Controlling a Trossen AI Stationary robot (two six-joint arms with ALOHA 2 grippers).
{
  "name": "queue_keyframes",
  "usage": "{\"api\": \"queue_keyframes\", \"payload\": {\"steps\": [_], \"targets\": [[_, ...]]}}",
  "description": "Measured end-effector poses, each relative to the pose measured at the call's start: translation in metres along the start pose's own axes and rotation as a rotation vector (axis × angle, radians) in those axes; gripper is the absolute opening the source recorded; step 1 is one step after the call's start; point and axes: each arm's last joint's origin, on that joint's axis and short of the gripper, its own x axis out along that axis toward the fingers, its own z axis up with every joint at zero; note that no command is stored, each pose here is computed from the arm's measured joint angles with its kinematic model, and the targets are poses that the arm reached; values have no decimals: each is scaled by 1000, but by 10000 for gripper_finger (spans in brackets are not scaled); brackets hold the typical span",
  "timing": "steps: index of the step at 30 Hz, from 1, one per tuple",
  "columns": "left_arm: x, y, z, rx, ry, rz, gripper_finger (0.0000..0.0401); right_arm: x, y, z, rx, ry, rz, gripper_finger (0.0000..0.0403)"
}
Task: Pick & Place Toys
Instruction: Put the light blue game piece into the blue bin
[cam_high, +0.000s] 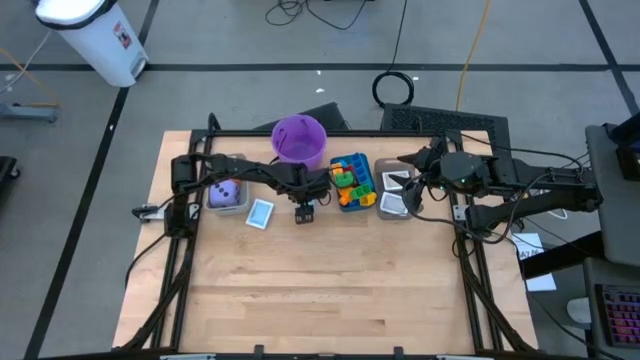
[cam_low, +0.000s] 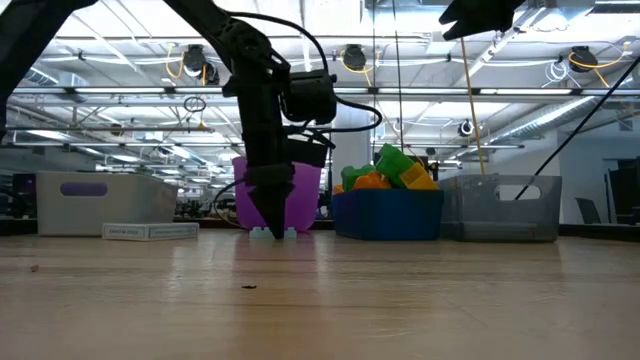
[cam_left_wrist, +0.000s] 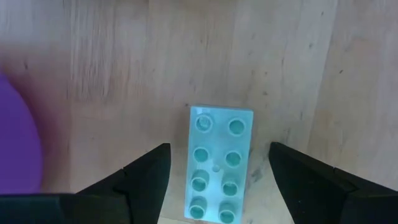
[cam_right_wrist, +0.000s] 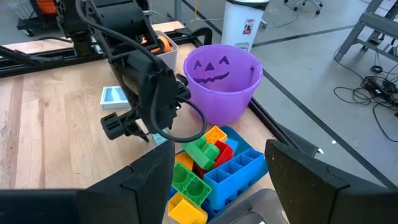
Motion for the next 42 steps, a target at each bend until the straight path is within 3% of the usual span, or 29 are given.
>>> {"api": "queue_keyframes", "payload": {"steps": [8,19,24,30,37,42], "targets": [[1,1,0,-14,0,-29,272,0,0,0,0,0,0,242],[3,3,-1,-101,-1,-119,140,0,0,0,0,0,0,242],[0,-4,4,-167,-17,-194,140,0,0,0,0,0,0,242],[-21,-15,25,-116,-69,-224,140,0,0,0,2,0,3,242],[-72,-9,57,-34,-145,-129,140,1,5,-1,203,41,132,242],[-117,-7,79,64,-245,44,140,13,9,-12,444,82,139,242]]}}
